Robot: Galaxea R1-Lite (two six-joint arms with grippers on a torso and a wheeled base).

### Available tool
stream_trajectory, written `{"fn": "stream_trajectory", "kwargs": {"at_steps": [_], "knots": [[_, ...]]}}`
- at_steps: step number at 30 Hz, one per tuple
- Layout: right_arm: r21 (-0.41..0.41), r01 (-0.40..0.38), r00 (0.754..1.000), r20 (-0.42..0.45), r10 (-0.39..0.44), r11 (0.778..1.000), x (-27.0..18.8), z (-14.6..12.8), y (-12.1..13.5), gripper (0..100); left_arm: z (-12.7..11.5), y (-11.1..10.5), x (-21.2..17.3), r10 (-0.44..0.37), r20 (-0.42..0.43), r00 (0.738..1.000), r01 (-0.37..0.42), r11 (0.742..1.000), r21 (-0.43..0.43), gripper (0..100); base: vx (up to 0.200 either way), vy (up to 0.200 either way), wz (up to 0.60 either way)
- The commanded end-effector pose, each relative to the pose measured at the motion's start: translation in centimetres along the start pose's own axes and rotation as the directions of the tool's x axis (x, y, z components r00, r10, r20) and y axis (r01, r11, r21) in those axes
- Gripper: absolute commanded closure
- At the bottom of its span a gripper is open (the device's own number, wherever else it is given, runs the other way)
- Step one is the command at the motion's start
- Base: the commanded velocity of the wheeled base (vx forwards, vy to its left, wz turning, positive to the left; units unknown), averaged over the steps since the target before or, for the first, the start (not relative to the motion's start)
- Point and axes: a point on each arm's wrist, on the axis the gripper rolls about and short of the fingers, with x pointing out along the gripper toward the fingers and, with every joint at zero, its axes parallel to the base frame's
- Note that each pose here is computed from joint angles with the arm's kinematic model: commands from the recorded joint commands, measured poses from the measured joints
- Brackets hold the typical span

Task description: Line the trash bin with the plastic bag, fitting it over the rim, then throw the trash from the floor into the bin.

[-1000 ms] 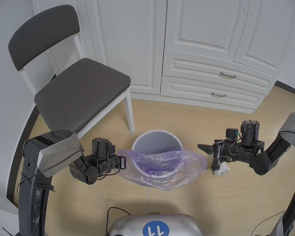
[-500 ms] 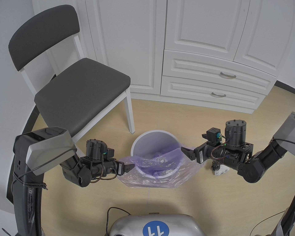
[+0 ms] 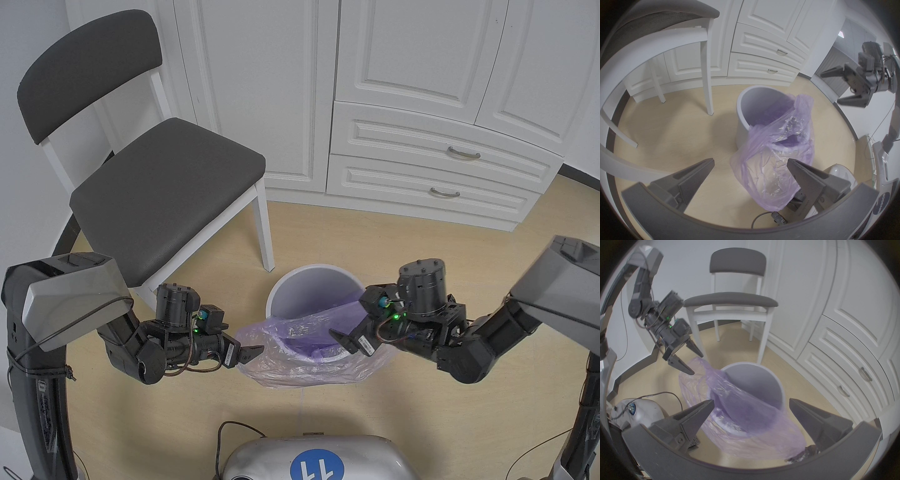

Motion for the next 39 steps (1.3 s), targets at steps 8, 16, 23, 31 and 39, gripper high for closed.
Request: {"fn": "stream_trajectory", "kwargs": {"at_steps": [8, 16, 23, 31, 39], "knots": [[-0.078, -0.05, 0.998, -0.042, 0.047, 0.996, 5.3, -2.0, 3.1, 0, 0.2, 0.2, -0.3, -0.035, 0.019, 0.999, 0.035, 0.999, -0.003, 0, 0.0, 0.0, 0.0], [-0.11, -0.048, 0.998, -0.045, 0.043, 0.993, 7.6, -2.8, 3.4, 0, 0.3, 0.4, -0.3, -0.029, 0.025, 0.999, 0.029, 1.0, -0.006, 0, 0.0, 0.0, 0.0], [-0.106, -0.039, 0.998, -0.044, 0.035, 0.994, 9.1, -3.4, 3.5, 0, 0.3, 0.6, -0.2, -0.026, 0.026, 0.999, 0.026, 1.0, -0.008, 0, 0.0, 0.0, 0.0], [-0.086, 0.033, 0.999, 0.028, -0.031, 0.996, 11.0, -2.1, 1.5, 100, 0.8, 0.7, -0.2, -0.019, 0.049, 0.999, 0.02, 1.0, -0.01, 0, 0.0, 0.0, 0.0], [-0.043, 0.198, 0.976, 0.096, -0.194, 0.979, 13.9, -0.7, -0.9, 100, 1.8, 1.0, 0.0, 0.0, 0.113, 0.994, 0.005, 0.999, -0.044, 0, 0.0, 0.0, 0.0]]}}
